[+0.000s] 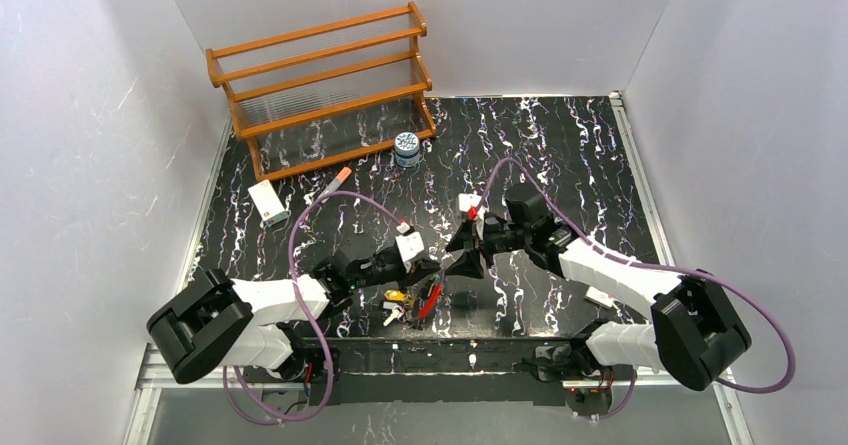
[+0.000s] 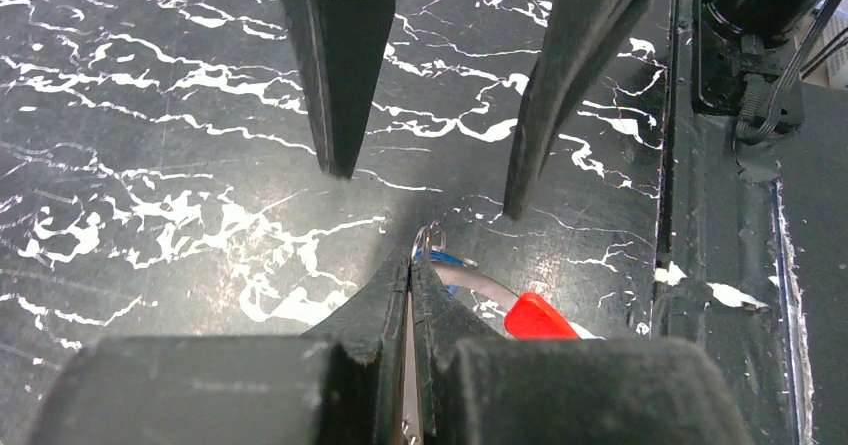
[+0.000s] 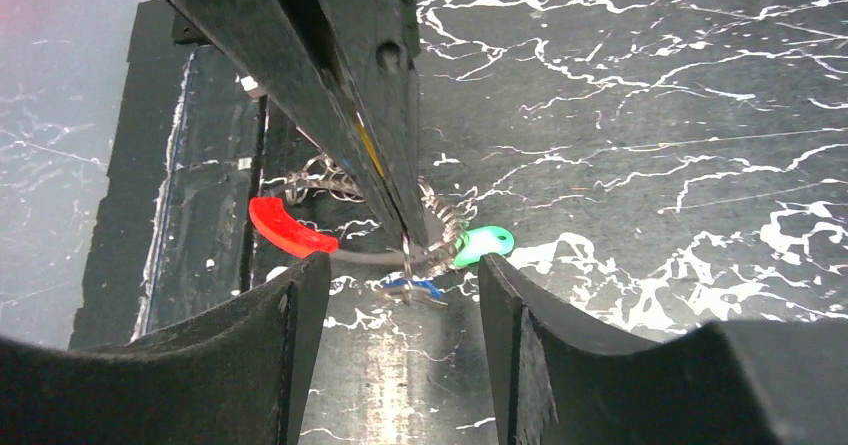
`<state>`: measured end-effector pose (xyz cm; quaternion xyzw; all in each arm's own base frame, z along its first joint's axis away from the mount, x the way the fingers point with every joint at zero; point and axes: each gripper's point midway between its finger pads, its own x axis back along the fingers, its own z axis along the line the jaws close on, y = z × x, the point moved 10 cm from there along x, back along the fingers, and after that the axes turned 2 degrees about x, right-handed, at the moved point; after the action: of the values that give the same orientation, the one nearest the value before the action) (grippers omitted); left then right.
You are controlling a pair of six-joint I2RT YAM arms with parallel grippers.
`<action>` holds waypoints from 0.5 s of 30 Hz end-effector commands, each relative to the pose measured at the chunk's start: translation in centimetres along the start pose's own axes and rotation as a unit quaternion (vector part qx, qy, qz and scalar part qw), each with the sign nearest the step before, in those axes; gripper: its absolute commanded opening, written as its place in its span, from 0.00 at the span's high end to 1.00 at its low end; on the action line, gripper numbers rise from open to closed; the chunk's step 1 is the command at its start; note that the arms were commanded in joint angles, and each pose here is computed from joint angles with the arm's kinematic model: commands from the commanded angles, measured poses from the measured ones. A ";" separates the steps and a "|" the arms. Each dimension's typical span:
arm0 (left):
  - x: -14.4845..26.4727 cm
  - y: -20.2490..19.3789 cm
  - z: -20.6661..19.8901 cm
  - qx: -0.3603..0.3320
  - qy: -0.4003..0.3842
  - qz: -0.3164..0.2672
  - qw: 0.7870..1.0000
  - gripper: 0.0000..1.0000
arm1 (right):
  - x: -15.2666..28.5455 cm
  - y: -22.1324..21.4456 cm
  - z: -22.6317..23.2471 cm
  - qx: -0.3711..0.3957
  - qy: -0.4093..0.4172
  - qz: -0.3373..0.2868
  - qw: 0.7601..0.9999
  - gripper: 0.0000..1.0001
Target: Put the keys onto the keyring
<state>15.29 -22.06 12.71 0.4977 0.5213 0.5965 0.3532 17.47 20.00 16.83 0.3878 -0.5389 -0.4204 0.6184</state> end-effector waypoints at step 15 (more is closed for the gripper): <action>1.6 1.8 -0.9 0.016 0.024 -0.134 0.991 1.00 | 2.0 -0.1 0.0 -0.015 0.027 -0.118 0.993 0.51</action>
<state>14.22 -21.01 13.61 0.4403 0.5886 0.5618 0.3795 17.46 17.75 16.35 0.4108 -0.4869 -0.4995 0.5871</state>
